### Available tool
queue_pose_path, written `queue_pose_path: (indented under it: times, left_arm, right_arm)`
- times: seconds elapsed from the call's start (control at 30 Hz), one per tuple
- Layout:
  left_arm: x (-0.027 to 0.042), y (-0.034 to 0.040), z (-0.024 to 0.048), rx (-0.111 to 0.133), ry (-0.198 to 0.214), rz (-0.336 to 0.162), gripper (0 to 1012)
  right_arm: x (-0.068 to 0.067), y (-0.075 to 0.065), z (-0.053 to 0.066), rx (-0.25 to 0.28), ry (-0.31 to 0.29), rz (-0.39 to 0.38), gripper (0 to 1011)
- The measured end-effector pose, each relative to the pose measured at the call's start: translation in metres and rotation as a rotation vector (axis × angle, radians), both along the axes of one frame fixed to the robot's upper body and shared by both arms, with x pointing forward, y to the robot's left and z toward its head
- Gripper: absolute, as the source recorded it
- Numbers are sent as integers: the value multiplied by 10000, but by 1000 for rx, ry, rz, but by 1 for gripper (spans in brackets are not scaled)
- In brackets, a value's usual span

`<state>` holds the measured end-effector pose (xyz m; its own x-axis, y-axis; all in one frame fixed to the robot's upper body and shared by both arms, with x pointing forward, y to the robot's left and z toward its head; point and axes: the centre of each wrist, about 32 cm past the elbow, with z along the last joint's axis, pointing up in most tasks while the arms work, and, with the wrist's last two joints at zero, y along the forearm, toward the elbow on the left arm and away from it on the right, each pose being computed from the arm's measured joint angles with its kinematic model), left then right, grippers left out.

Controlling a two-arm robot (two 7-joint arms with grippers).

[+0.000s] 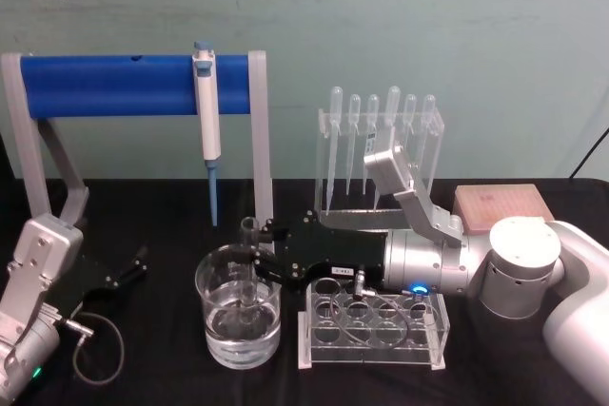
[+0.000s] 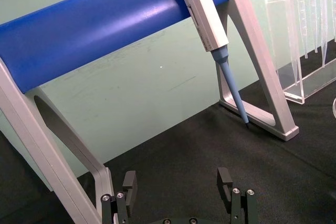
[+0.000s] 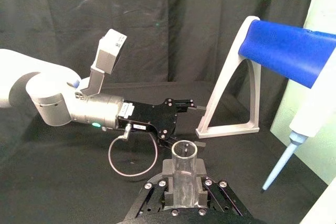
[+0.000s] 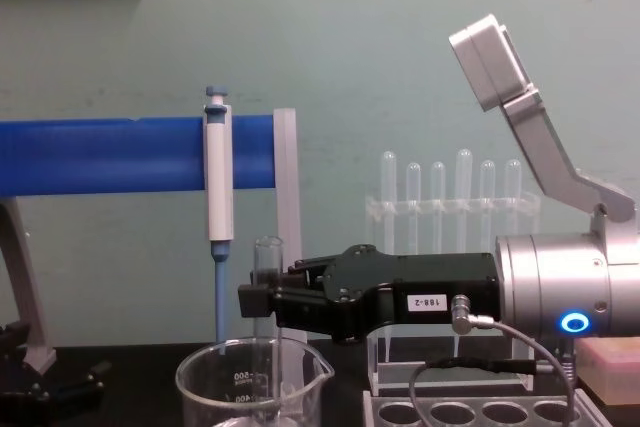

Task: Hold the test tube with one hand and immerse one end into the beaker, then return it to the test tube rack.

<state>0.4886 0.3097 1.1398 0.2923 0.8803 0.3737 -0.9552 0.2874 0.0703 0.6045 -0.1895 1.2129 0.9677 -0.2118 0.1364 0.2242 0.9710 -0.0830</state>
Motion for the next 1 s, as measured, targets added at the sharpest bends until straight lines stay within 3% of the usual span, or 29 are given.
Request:
queue_pose_path:
  times: [1.0]
  left_arm:
    - [0,0,0,0,0,0,1000]
  right_arm:
    - [-2,-3,5,-1,2,-1,235]
